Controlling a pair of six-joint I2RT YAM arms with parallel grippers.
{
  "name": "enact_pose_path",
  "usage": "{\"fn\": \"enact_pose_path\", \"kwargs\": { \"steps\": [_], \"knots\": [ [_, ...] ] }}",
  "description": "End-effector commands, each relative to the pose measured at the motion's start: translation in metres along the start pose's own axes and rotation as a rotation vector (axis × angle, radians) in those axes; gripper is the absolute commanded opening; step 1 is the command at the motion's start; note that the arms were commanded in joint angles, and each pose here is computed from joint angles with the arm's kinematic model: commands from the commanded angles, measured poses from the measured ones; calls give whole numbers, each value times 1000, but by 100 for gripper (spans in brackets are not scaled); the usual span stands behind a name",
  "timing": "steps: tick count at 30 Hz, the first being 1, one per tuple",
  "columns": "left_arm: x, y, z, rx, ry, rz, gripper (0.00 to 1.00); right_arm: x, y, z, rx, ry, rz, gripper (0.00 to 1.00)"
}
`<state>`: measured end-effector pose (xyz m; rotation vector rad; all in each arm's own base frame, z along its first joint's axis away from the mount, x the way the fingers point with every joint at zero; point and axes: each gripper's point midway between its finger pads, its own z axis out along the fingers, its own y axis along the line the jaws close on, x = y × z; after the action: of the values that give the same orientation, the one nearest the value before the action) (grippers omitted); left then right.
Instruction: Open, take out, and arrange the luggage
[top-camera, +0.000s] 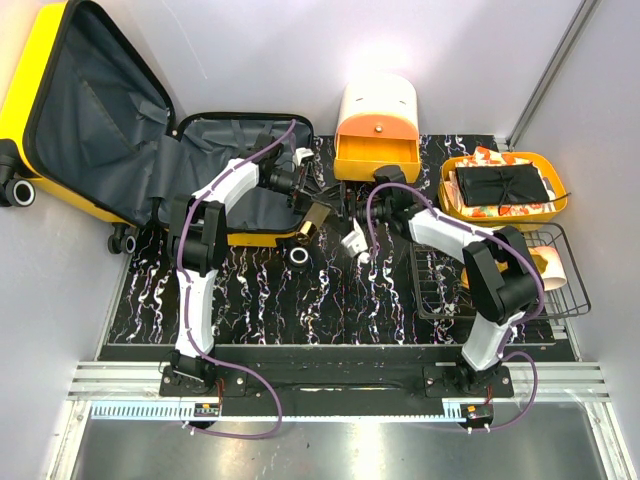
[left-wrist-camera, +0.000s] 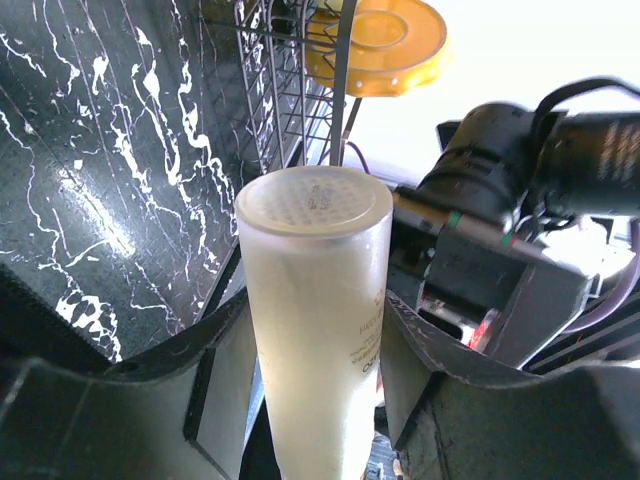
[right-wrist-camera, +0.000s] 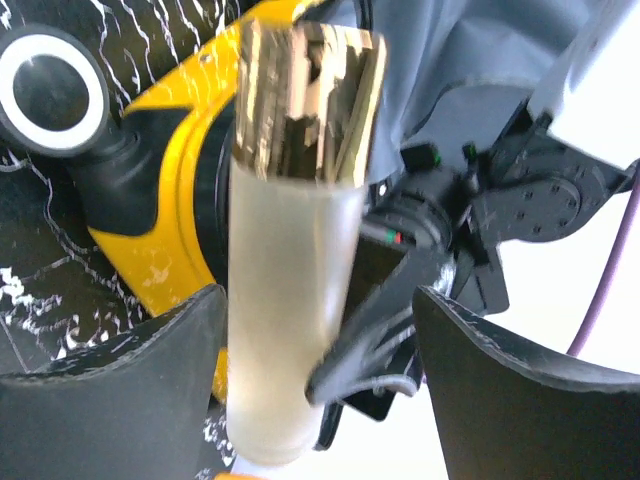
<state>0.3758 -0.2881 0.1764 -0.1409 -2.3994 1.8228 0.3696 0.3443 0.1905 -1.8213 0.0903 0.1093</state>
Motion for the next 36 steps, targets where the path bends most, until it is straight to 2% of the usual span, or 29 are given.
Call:
{"fn": "enact_pose_path", "kwargs": {
  "steps": [1, 7, 11, 20, 24, 26, 27, 28, 29, 31, 32, 34, 36],
  "knots": [
    [3, -39, -9, 116, 29, 24, 0, -38, -31, 15, 86, -55, -149, 86],
    [3, -40, -13, 117, 19, 36, 0, -26, -36, -1, 134, 79, -65, 88],
    [3, -40, -12, 116, 21, 38, 0, -25, -32, 0, 129, 77, -59, 77],
    [8, -41, -11, 119, 28, 33, 0, -9, -27, 8, 121, 103, -109, 65],
    [8, -43, -12, 115, 24, 39, 0, -7, -27, 9, 118, 102, -100, 53],
    [7, -43, -12, 104, 13, 55, 2, -7, -29, 9, 121, 99, -94, 40],
    [6, -44, -12, 96, 8, 69, 7, -7, -29, 8, 124, 93, -83, 35],
    [6, -47, -14, 87, 3, 101, 20, -8, -31, 7, 128, 91, -80, 20],
    [4, -45, -14, 66, -10, 117, 45, -7, -32, 4, 131, 93, -74, 13],
    [2, -48, -18, 32, -32, 175, 65, -7, -37, 0, 140, 100, -54, 0],
    [-2, -44, -20, -6, -53, 194, 81, -6, -38, -4, 143, 109, -47, 0],
    [-9, -48, -30, -47, -89, 267, 93, -4, -42, -12, 142, 138, -17, 0],
    [-22, -48, -47, -111, -156, 320, 99, 3, -41, -25, 131, 180, 53, 0]
  ]
}}
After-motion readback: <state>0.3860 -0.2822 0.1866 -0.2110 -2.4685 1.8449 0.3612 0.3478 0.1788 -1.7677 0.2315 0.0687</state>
